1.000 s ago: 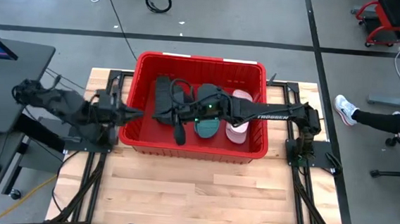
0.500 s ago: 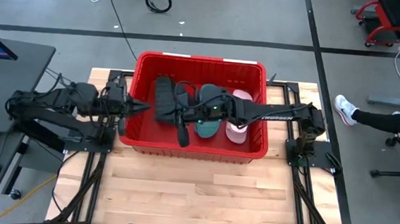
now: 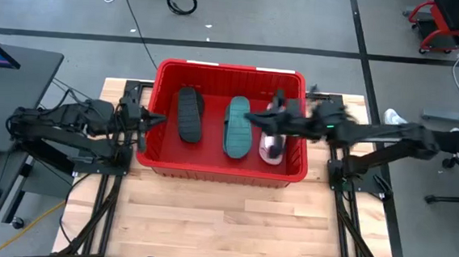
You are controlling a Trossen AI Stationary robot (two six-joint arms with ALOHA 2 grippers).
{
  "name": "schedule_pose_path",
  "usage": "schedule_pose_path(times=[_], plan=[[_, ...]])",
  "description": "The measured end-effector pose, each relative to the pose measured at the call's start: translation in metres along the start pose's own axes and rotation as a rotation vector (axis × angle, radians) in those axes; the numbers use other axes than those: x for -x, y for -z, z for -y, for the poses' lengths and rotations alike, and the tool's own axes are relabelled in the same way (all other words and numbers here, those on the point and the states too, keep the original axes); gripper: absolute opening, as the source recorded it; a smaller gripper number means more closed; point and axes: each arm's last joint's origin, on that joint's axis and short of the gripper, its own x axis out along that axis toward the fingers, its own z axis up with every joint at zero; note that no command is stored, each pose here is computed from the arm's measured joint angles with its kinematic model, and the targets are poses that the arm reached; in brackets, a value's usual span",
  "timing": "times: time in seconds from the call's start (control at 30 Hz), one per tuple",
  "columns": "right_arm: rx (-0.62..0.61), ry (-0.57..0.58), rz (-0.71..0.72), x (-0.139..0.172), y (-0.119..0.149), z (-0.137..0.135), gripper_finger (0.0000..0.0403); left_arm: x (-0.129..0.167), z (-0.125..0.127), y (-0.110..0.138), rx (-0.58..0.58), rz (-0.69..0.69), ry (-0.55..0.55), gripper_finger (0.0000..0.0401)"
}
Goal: Pick and place slides into bin
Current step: Return to Home Position
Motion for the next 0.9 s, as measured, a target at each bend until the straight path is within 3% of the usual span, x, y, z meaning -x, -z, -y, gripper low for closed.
schedule_pose_path(times=[0.1, 0.23, 0.33, 0.6, 0.9], plan=[[-0.009, 0.001, -0.005, 0.033, -0.013, 0.0, 0.0015, -0.001, 0.001, 0.002, -0.004, -0.006, -0.001, 0.0038], [-0.108, -0.018, 0.025, 0.068, -0.031, -0.001, 0.0018, -0.003, 0.001, 0.005, 0.014, -0.037, -0.003, 0.0051], [-0.059, -0.025, 0.054, 0.088, -0.035, 0.0, 0.0018, -0.003, 0.002, 0.004, 0.071, -0.024, -0.003, 0.0056], [-0.033, -0.043, 0.185, 0.137, -0.005, 0.007, 0.0016, 0.013, -0.006, -0.001, 0.138, 0.112, 0.017, 0.004], [-0.106, -0.064, 0.345, 0.179, 0.051, 0.018, 0.0016, 0.025, -0.011, 0.053, 0.364, 0.386, 0.049, 0.0015]])
